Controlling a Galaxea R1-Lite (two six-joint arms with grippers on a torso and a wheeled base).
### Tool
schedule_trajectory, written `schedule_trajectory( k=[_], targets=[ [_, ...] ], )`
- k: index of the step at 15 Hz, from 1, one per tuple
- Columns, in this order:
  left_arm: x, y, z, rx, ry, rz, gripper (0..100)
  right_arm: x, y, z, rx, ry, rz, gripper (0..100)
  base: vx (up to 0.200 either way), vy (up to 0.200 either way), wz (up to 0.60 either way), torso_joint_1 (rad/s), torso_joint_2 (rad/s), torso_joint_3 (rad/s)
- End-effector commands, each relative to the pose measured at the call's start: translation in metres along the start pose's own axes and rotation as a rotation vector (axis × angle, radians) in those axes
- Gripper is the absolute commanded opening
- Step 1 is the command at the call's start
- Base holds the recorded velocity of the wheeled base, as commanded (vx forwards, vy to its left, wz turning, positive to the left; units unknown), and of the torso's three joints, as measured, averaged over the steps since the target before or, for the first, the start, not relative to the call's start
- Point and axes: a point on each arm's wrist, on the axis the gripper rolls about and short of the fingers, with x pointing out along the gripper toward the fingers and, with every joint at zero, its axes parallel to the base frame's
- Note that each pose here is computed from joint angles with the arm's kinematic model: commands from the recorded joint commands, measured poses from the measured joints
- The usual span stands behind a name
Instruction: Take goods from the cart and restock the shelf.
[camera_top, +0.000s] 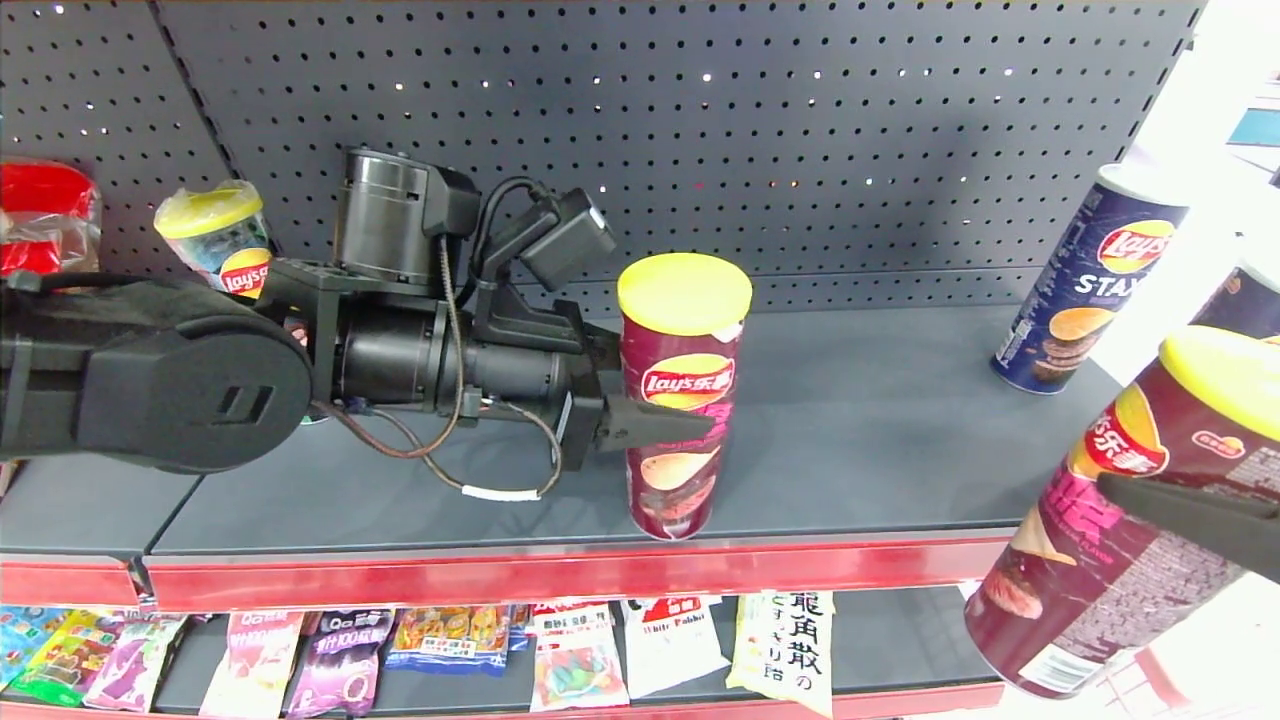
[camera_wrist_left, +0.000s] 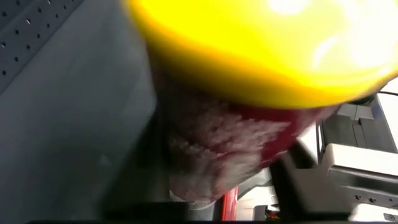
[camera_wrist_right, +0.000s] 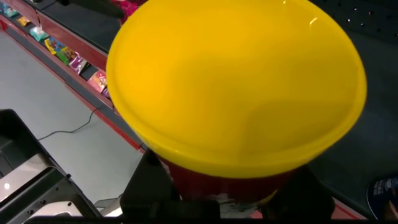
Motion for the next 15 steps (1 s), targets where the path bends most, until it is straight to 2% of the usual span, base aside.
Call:
schedule_trajectory(
  k=[1,4,5,7,9,12,15],
  targets=[
    [0.000,-0.001,-0.001,0.000,0.002,0.000,100,0.001,0.000,0.001,-0.001,-0.002,0.001,0,0.000,0.000,0.00,0.000,0.00,0.000],
    [-0.006,-0.007,-0.006,-0.014,0.014,0.000,100,0.007,-0.002,0.010,-0.004,-0.007,0.005,0,0.000,0.000,0.00,0.000,0.00,0.000],
    [-0.013,-0.011,-0.010,-0.021,0.025,0.012,100,0.016,-0.006,0.021,-0.006,-0.012,0.008,0,0.000,0.000,0.00,0.000,0.00,0.000],
    [-0.027,-0.021,-0.018,-0.036,0.054,0.066,100,0.042,-0.015,0.042,-0.005,-0.010,0.010,0,0.000,0.000,0.00,0.000,0.00,0.000],
    [-0.045,-0.031,-0.028,-0.059,0.081,0.126,100,0.074,-0.026,0.053,0.003,0.004,0.013,0,0.000,0.000,0.00,0.000,0.00,0.000],
    [-0.071,-0.044,-0.038,-0.080,0.089,0.177,100,0.119,-0.040,0.062,-0.020,-0.059,0.043,0,0.000,0.000,0.00,0.000,0.00,0.000],
    [-0.093,-0.054,-0.048,-0.103,0.093,0.228,100,0.150,-0.048,0.061,-0.012,-0.029,0.073,0,0.000,0.000,0.00,0.000,0.00,0.000]
  ],
)
